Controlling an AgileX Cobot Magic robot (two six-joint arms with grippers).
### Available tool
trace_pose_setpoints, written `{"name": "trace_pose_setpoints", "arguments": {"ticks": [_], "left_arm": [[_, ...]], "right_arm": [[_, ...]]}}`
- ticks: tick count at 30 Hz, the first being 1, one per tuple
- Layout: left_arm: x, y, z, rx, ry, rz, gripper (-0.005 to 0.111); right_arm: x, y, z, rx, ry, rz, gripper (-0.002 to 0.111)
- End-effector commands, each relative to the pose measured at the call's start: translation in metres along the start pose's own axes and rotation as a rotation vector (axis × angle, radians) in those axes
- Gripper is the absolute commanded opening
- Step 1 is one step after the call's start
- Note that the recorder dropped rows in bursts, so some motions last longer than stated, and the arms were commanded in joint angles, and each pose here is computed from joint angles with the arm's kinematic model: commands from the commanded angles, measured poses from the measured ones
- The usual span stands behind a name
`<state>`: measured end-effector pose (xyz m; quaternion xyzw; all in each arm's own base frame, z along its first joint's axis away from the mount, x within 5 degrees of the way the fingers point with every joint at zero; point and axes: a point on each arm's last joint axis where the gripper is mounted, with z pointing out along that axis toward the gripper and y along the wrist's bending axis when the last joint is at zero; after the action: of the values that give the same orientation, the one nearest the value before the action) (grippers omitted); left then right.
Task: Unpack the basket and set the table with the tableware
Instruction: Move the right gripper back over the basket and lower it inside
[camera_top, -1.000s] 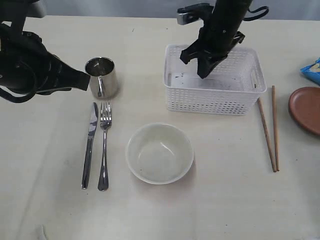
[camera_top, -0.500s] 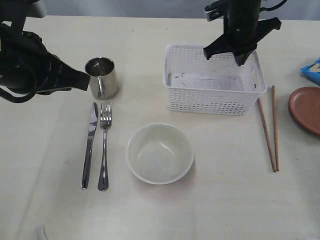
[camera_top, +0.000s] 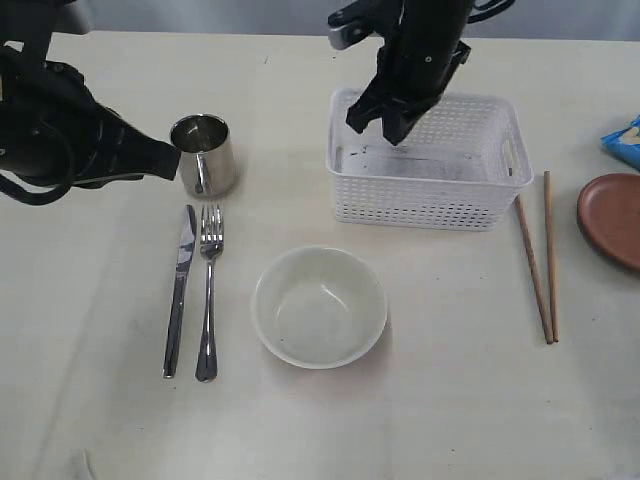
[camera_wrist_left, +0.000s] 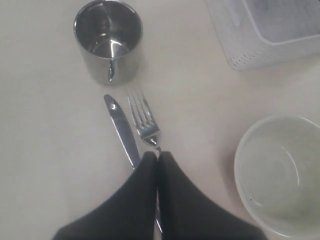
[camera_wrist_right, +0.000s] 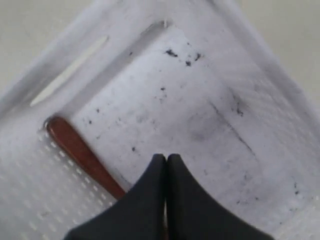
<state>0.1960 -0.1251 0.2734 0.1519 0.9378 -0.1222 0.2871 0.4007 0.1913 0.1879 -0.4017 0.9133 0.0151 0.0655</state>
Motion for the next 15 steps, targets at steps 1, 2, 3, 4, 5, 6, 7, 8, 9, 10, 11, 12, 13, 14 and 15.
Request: {"name": "trace_pose_setpoints", "arguments": {"ticks": [1,2,3,4,5,6,7,8,9,10,11,12,13,14,15], "left_arm": [[0.0,0.0,-0.003,0.007,-0.01,-0.003,0.0],[0.0,0.0,-0.003,0.007,-0.01,-0.003,0.0],[0.0,0.0,-0.003,0.007,-0.01,-0.003,0.0],[0.0,0.0,-0.003,0.007,-0.01,-0.003,0.0],[0.0,0.0,-0.003,0.007,-0.01,-0.003,0.0],[0.0,0.0,-0.003,0.007,-0.01,-0.003,0.0],[0.0,0.0,-0.003,0.007,-0.01,-0.006,0.0],[0.0,0.0,-0.003,0.007,-0.01,-0.006,0.0],[0.0,0.0,-0.003,0.007,-0.01,-0.006,0.0],[0.0,0.0,-0.003,0.007,-0.01,-0.006,0.0],[0.0,0.0,-0.003,0.007,-0.01,-0.006,0.0],[0.0,0.0,-0.003,0.007,-0.01,-0.006,0.0],[0.0,0.0,-0.003,0.007,-0.01,-0.006,0.0],[0.0,0.0,-0.003,0.007,-0.01,-0.004,0.0],[0.0,0.0,-0.003,0.007,-0.01,-0.004,0.0]], "right_arm": [[-0.003,0.006,0.008,0.0,0.019,-0.148,0.0],[-0.004,0.007,0.009,-0.011,0.014,-0.156,0.0],[-0.004,0.008,0.01,-0.019,0.012,-0.161,0.0],[-0.003,0.008,0.011,-0.026,0.021,-0.178,0.0],[-0.002,0.009,0.01,-0.033,0.032,-0.202,0.0],[-0.001,0.009,0.01,-0.04,0.045,-0.217,0.0],[0.001,0.009,0.01,-0.05,0.062,-0.233,0.0],[0.003,0.009,0.01,-0.059,0.082,-0.248,0.0],[0.006,0.008,0.009,-0.068,0.099,-0.253,0.0],[0.007,0.007,0.009,-0.074,0.105,-0.258,0.0],[0.007,0.007,0.008,-0.075,0.101,-0.264,0.0],[0.007,0.006,0.006,-0.073,0.097,-0.27,0.0],[0.007,0.006,0.005,-0.073,0.095,-0.284,0.0],[0.008,0.006,0.003,-0.072,0.092,-0.301,0.0],[0.009,0.007,0.002,-0.074,0.091,-0.306,0.0]]}}
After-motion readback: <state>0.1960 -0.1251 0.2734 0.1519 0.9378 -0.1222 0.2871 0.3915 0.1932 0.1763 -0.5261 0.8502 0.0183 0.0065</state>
